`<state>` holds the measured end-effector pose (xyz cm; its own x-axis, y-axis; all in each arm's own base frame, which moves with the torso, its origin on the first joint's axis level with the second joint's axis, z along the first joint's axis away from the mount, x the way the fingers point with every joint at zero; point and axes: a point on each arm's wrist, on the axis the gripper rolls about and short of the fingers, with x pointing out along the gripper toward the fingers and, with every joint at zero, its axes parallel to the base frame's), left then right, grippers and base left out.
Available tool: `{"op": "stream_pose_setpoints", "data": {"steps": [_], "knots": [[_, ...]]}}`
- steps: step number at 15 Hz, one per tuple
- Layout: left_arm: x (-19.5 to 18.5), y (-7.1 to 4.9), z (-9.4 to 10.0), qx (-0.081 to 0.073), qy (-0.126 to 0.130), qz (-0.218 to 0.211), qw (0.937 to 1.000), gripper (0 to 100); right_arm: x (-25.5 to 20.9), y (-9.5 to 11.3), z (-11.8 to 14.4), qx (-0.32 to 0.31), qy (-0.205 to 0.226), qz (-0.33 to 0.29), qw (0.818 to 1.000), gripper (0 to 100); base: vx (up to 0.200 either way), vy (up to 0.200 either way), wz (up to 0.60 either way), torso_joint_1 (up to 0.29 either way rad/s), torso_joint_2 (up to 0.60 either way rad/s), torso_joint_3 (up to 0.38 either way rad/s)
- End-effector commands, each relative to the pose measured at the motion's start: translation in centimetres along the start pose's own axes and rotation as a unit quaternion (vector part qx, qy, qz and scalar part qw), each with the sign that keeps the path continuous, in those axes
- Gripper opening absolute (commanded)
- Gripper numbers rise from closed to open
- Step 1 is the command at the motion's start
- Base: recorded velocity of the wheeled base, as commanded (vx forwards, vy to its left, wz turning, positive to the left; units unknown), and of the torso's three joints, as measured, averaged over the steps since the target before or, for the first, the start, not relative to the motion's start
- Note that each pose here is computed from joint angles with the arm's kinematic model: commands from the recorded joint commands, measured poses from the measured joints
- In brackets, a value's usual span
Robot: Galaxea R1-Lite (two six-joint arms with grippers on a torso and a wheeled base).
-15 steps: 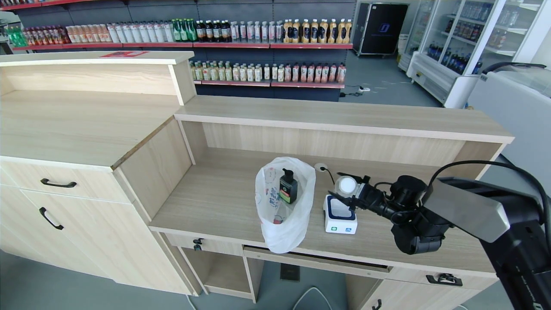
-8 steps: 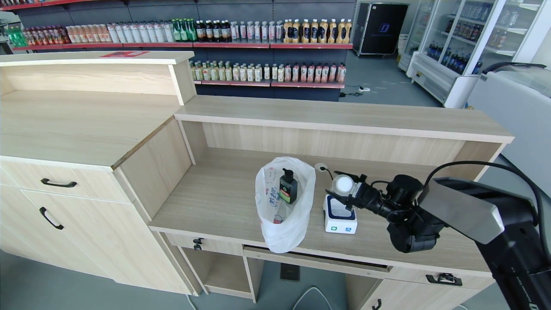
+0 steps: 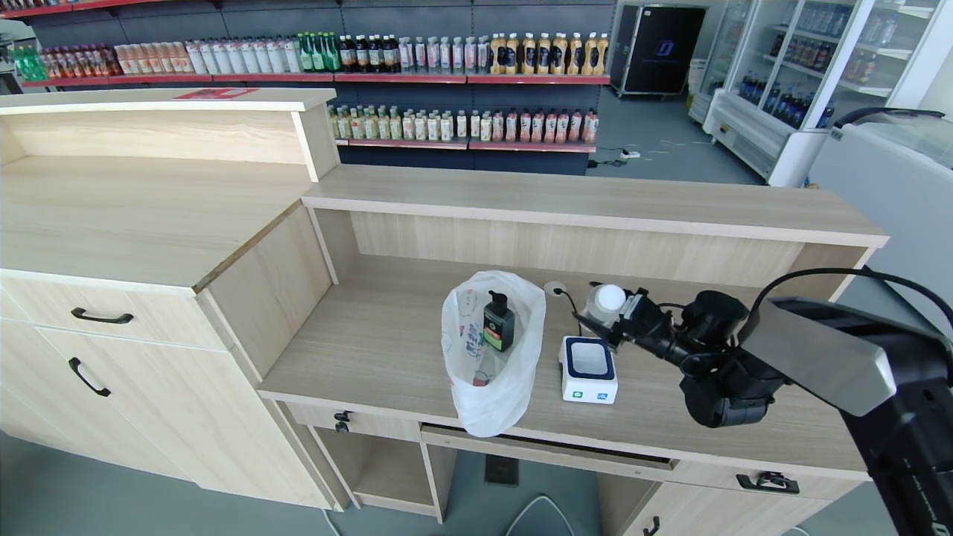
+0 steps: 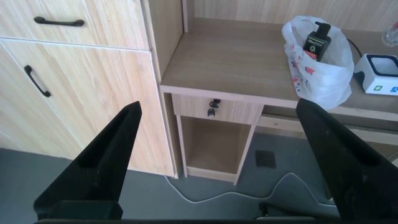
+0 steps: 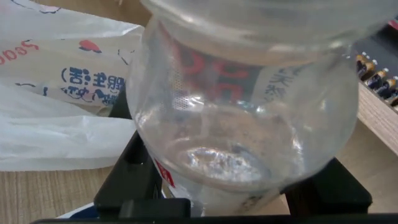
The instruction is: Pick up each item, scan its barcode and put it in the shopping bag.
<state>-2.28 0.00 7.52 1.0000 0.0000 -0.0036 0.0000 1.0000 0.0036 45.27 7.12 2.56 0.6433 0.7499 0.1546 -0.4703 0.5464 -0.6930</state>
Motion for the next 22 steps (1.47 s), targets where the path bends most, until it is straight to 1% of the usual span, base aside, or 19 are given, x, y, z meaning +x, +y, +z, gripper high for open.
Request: {"op": "stream_pose_setpoints", "data": {"steps": [1, 2, 3, 4, 5, 6, 7, 8, 10, 11, 12, 13, 15, 17, 18, 19, 21, 22], "knots": [[0.0, 0.0, 0.0, 0.0, 0.0, 0.0, 1.0, 100, -2.0, -4.0, 4.9, 0.065, 0.032, -0.094, 0.993, 0, 0.0, 0.0, 0.0, 0.0, 0.0, 0.0], [0.0, 0.0, 0.0, 0.0, 0.0, 0.0, 1.0, 100, -2.8, -5.0, 7.0, 0.12, 0.066, -0.151, 0.979, 0, 0.0, 0.0, 0.0, 0.0, 0.0, 0.0], [0.0, 0.0, 0.0, 0.0, 0.0, 0.0, 1.0, 100, -3.5, -6.2, 9.1, 0.174, 0.099, -0.211, 0.957, 0, 0.0, 0.0, 0.0, 0.0, 0.0, 0.0], [0.0, 0.0, 0.0, 0.0, 0.0, 0.0, 1.0, 100, -4.1, -6.9, 10.5, 0.212, 0.123, -0.25, 0.937, 0, 0.0, 0.0, 0.0, 0.0, 0.0, 0.0], [0.0, 0.0, 0.0, 0.0, 0.0, 0.0, 1.0, 100, -5.1, -7.6, 12.4, 0.266, 0.17, -0.305, 0.898, 0, 0.0, 0.0, 0.0, 0.0, 0.0, 0.0], [0.0, 0.0, 0.0, 0.0, 0.0, 0.0, 1.0, 100, -5.8, -7.8, 13.3, 0.287, 0.199, -0.336, 0.875, 0, 0.0, 0.0, 0.0, 0.0, 0.0, 0.0], [0.0, 0.0, 0.0, 0.0, 0.0, 0.0, 1.0, 100, -6.7, -7.5, 13.9, 0.289, 0.235, -0.362, 0.855, 0, 0.0, 0.0, 0.0, 0.0, 0.0, 0.0], [0.0, 0.0, 0.0, 0.0, 0.0, 0.0, 1.0, 100, -7.5, -7.3, 14.1, 0.286, 0.254, -0.38, 0.842, 0, 0.0, 0.0, 0.0, 0.0, 0.0, 0.0], [0.0, 0.0, 0.0, 0.0, 0.0, 0.0, 1.0, 100, -8.6, -6.6, 14.3, 0.272, 0.285, -0.409, 0.823, 0, 0.0, 0.0, 0.0, 0.0, 0.0, 0.0], [0.0, 0.0, 0.0, 0.0, 0.0, 0.0, 1.0, 100, -9.0, -6.3, 14.3, 0.248, 0.31, -0.43, 0.811, 0, 0.0, 0.0, 0.0, 0.0, 0.0, 0.0], [0.0, 0.0, 0.0, 0.0, 0.0, 0.0, 1.0, 100, -9.1, -6.1, 14.3, 0.234, 0.325, -0.44, 0.804, 0, 0.0, 0.0, 0.0, 0.0, 0.0, 0.0], [0.0, 0.0, 0.0, 0.0, 0.0, 0.0, 1.0, 100, -9.4, -6.1, 14.3, 0.212, 0.345, -0.459, 0.79, 0, 0.0, 0.0, 0.0, 0.0, 0.0, 0.0], [0.0, 0.0, 0.0, 0.0, 0.0, 0.0, 1.0, 100, -9.5, -6.2, 14.6, 0.2, 0.352, -0.459, 0.791, 0, 0.0, 0.0, 0.0, 0.0, 0.0, 0.0], [0.0, 0.0, 0.0, 0.0, 0.0, 0.0, 1.0, 100, -9.7, -6.2, 14.6, 0.174, 0.373, -0.446, 0.795, 0, 0.0, 0.0, 0.0, 0.0, 0.0, 0.0], [0.0, 0.0, 0.0, 0.0, 0.0, 0.0, 1.0, 100, -9.6, -6.0, 14.6, 0.161, 0.387, -0.431, 0.799, 0, 0.0, 0.0, 0.6, 0.002, 0.0, 0.007], [0.0, 0.0, 0.0, 0.0, 0.0, 0.0, 1.0, 100, -9.2, -5.8, 14.6, 0.161, 0.383, -0.429, 0.802, 0, 0.0, 0.0, 0.6, 0.002, 0.01, 0.002], [0.0, 0.0, 0.0, 0.0, 0.0, 0.0, 1.0, 100, -7.5, -5.3, 14.9, 0.163, 0.371, -0.417, 0.813, 0, 0.0, 0.0, 0.6, -0.002, 0.0, 0.0], [0.0, 0.0, 0.0, 0.0, 0.0, 0.0, 1.0, 100, -6.9, -5.0, 14.8, 0.164, 0.371, -0.409, 0.817, 0, 0.0, 0.0, 0.6, 0.002, 0.0, 0.002]]}}
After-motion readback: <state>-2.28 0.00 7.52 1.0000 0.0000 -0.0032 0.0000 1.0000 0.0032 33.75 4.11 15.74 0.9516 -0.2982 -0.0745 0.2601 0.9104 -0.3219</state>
